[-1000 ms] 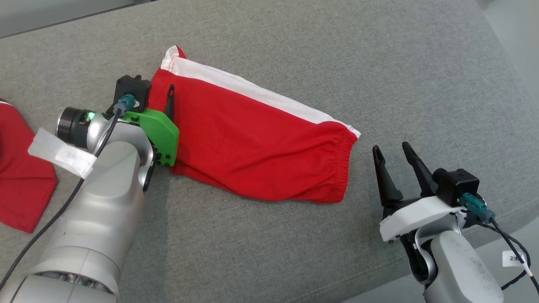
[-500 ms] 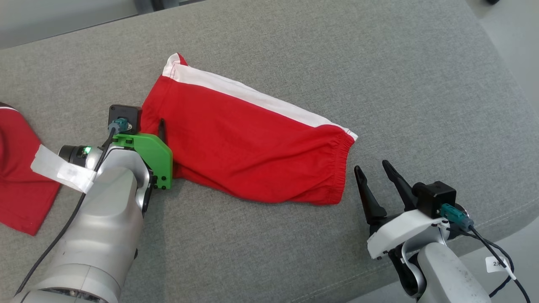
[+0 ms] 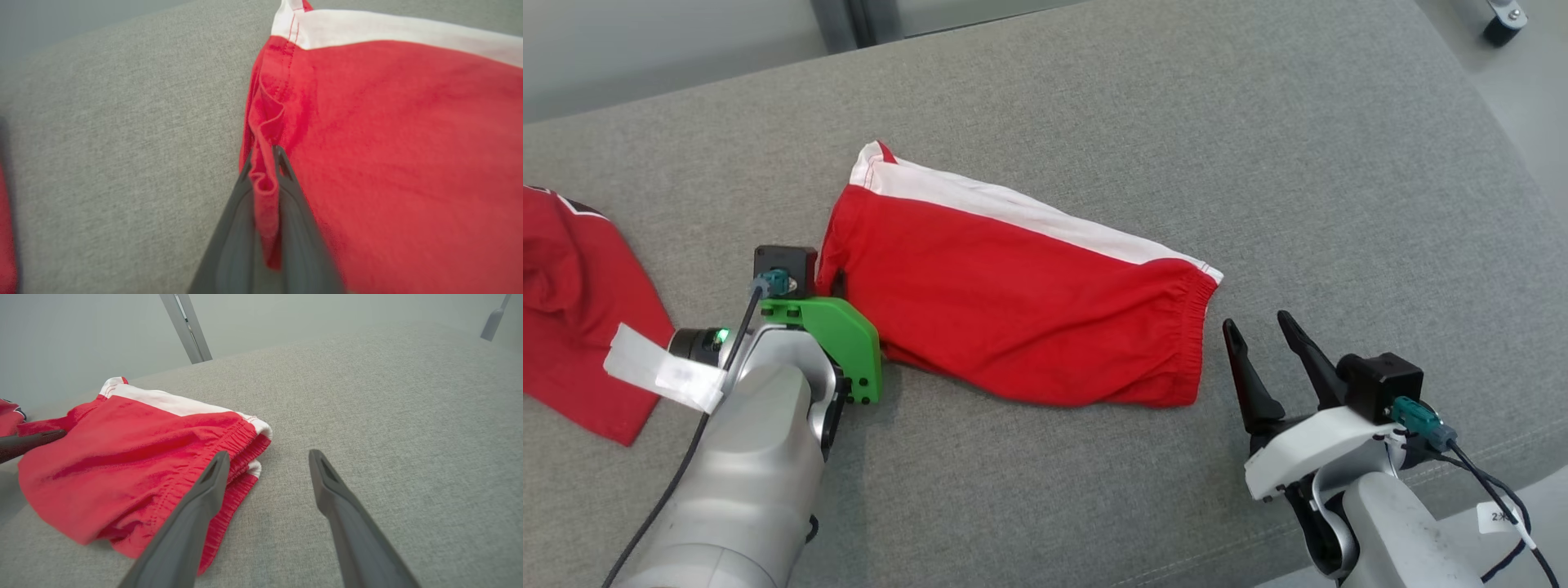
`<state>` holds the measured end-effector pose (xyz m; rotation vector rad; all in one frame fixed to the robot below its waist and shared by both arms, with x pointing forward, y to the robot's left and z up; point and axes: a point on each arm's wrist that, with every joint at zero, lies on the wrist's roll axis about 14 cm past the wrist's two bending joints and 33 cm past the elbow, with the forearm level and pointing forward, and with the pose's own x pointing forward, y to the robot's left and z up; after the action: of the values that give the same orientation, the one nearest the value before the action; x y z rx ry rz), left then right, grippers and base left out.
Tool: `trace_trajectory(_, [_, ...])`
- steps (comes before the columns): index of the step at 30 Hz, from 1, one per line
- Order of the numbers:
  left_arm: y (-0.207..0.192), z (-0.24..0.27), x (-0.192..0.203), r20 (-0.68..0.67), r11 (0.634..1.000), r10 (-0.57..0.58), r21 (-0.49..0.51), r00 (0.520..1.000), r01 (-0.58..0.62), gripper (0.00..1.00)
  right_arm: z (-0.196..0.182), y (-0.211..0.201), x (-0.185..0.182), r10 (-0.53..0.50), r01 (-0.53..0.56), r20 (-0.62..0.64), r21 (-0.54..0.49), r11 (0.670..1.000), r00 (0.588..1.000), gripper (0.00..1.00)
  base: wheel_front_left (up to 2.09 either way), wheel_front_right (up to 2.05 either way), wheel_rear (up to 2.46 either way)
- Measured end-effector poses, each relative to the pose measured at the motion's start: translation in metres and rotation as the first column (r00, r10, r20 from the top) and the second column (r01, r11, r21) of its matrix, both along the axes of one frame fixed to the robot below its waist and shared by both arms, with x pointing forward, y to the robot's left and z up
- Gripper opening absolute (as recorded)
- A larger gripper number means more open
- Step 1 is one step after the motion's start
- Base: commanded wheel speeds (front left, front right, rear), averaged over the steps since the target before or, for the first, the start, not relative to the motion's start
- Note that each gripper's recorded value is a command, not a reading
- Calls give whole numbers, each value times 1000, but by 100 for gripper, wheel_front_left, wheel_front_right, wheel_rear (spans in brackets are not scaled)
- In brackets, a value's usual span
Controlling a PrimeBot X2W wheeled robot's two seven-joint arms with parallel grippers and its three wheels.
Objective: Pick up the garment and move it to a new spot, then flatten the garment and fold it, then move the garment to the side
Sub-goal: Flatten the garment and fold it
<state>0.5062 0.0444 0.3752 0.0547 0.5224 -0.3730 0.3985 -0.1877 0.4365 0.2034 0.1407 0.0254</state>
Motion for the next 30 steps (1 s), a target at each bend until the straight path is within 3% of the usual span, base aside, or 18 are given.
trace_trajectory(7, [18,2,-29,-3,993,87,-76,996,-87,0,5,-3,-8,-14,14,15,9,1000,1000,100,0,0,0])
trace_trajectory(16, [41,9,-68,0,963,201,-181,980,-197,0,16,16,-8,42,-42,49,13,999,998,100,0,0,0])
trace_trajectory(30, [46,9,-101,-2,943,269,-203,963,-264,0,24,45,1,126,-127,75,8,992,989,100,0,0,0])
